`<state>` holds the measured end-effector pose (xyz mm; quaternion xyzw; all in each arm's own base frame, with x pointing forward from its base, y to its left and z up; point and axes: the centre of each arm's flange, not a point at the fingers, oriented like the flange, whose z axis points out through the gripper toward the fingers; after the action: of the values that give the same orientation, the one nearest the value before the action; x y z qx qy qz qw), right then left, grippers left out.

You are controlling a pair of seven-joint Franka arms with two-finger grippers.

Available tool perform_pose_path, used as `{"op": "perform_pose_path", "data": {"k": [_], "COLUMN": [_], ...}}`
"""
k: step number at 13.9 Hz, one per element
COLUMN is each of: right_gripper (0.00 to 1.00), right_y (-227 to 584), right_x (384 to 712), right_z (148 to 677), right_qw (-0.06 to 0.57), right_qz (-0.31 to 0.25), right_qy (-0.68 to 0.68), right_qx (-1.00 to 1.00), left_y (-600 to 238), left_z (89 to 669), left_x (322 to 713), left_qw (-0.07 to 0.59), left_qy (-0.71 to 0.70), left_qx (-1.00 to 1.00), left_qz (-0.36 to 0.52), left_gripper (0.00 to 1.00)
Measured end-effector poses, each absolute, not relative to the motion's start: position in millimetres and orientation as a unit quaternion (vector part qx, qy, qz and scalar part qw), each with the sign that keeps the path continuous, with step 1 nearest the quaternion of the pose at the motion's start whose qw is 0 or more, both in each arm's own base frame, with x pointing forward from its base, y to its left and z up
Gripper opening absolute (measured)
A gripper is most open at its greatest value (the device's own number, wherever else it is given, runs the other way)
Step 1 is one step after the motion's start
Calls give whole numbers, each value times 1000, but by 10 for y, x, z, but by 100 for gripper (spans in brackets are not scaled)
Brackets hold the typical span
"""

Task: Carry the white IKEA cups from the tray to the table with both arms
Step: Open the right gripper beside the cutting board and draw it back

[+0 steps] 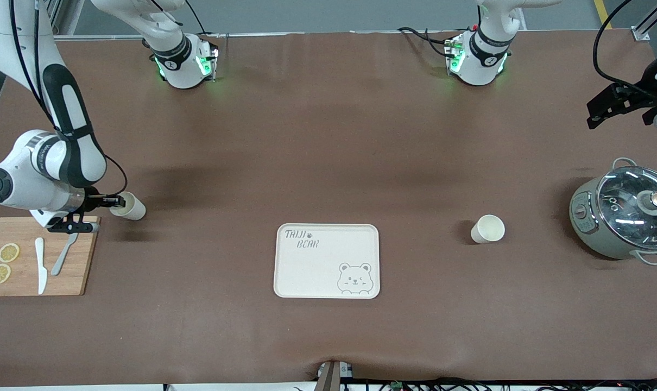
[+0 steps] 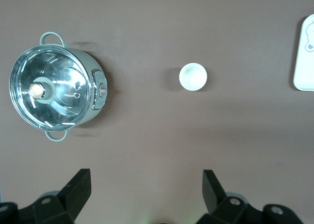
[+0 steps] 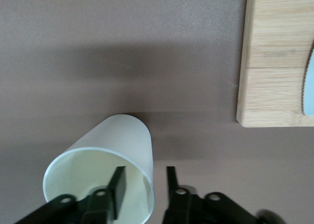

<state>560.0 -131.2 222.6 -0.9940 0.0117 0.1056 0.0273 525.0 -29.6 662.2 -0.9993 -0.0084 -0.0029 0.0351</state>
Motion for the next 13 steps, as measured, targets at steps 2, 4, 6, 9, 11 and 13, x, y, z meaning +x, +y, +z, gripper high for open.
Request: {"op": "perform_pose_path", "data": {"k": [2, 4, 6, 9, 11, 13], "right_gripper": [70, 88, 95, 100, 100, 100], "right_y": [-1310, -1306, -1310, -1307, -1283, -1173], "right_x": [5604, 5651, 5754, 5959, 6161, 6378], "right_z": [2234, 2317, 2491, 2855, 3265, 3758], "right_qw": [29, 34, 39, 45, 47, 49], "right_qz": [107, 117, 122, 123, 113, 91], "right_qy": [12, 12, 10, 4, -3, -17], "right_qx": [-994, -992, -992, -991, -992, -995], "left_y": [-339, -361, -377, -401, -428, -438], "left_z": [6618, 6601, 6586, 6559, 6550, 6532], "left_x": [5244, 5220, 5203, 5190, 5186, 5182], "left_qw": [20, 19, 19, 20, 20, 20], "left_qy": [-6, -5, -3, -1, 2, 3], "left_qx": [-1000, -1000, -1000, -1000, -999, -999], "left_qz": [0, 10, 17, 24, 26, 29], "left_gripper": [100, 100, 100, 100, 100, 100]}}
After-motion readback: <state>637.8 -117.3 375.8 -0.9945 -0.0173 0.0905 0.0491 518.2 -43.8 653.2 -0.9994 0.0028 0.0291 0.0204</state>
